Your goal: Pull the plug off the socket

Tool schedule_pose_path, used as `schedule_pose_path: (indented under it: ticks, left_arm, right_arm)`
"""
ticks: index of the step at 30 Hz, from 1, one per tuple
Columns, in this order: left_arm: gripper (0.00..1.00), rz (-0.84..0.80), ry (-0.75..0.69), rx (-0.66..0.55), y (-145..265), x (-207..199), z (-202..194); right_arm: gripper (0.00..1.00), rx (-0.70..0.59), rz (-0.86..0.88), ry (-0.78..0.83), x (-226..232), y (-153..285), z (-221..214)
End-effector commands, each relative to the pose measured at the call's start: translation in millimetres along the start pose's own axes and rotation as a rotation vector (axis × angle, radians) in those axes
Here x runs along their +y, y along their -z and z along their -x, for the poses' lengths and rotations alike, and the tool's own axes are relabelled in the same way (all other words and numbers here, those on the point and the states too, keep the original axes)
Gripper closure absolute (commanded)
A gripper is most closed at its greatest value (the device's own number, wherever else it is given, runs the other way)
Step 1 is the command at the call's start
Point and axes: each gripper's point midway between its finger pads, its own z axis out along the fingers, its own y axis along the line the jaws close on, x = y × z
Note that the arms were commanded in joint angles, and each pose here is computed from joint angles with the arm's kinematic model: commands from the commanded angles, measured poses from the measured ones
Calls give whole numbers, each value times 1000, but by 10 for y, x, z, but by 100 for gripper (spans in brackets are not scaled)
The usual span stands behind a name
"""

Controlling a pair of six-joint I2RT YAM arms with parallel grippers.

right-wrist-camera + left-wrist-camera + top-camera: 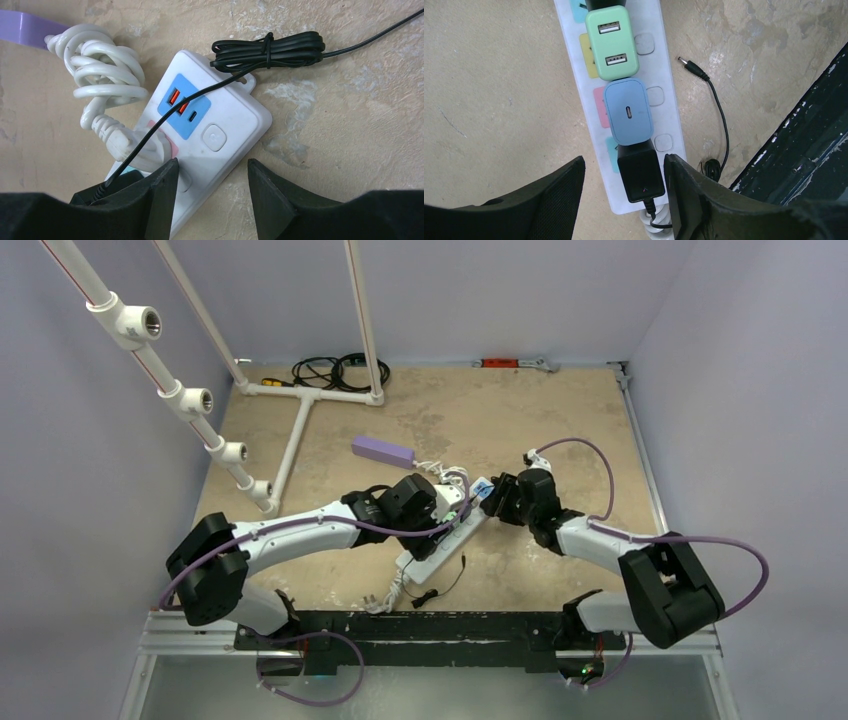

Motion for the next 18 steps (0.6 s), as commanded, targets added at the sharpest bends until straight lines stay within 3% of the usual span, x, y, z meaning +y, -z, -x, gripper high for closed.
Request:
schedule_pose_path:
  ticks: [1,11,18]
  left_arm:
    - [43,17,11,3,-10,26,14]
    - [54,22,8,38,-80,35,-51]
    - [80,18,5,32,-76,21,-33]
  right_arm:
    - [44,-42,38,12,134,-8,173]
    - [45,-36,22,12,112,-34,166]
    - [45,-35,15,12,100,-44,168]
